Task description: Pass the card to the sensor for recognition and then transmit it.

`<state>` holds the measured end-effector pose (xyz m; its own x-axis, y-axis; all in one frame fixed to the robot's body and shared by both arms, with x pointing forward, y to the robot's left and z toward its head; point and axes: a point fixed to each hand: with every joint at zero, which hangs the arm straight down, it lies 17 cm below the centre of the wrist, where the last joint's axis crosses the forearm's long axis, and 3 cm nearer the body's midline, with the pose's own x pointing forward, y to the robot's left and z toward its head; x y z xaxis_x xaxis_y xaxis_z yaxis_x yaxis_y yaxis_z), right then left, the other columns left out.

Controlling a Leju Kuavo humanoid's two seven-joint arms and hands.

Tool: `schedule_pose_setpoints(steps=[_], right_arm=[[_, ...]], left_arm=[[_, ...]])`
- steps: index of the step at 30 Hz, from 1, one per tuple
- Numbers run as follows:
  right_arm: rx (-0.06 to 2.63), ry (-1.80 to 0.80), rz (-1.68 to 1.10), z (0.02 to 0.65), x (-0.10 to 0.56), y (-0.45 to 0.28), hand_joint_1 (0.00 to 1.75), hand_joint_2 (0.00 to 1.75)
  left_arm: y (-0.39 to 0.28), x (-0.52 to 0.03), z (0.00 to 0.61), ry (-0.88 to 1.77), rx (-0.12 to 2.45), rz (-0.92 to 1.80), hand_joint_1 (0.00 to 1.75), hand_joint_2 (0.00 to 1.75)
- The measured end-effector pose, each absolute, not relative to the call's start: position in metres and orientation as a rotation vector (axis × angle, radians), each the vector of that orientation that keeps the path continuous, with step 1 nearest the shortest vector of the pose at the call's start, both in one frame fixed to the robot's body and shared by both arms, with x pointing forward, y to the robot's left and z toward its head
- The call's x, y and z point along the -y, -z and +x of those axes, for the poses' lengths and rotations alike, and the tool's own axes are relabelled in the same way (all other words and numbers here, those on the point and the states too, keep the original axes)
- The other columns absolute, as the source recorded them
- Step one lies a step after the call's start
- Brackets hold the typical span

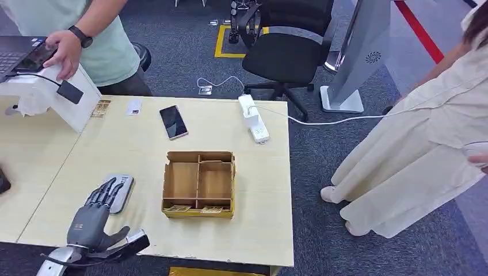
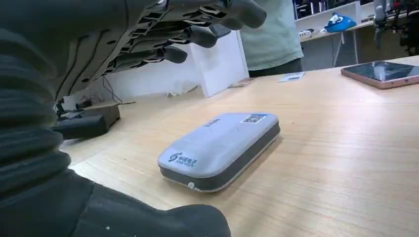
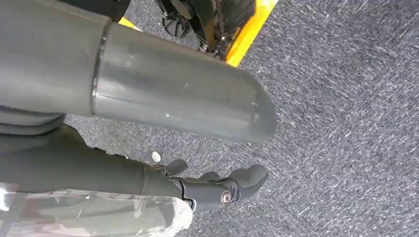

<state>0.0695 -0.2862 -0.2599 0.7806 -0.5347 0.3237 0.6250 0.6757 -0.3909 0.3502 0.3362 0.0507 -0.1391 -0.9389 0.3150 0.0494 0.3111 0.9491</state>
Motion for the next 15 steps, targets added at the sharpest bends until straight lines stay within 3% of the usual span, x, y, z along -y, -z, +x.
schedule_pose_setpoints(steps=[15], right_arm=[[0.186,0.666,-0.512,0.068,0.287,0.260,0.00,0.00]], left_arm=[[-0.062,-0.330,0.349,1.081,1.448,0.873,0.00,1.75]])
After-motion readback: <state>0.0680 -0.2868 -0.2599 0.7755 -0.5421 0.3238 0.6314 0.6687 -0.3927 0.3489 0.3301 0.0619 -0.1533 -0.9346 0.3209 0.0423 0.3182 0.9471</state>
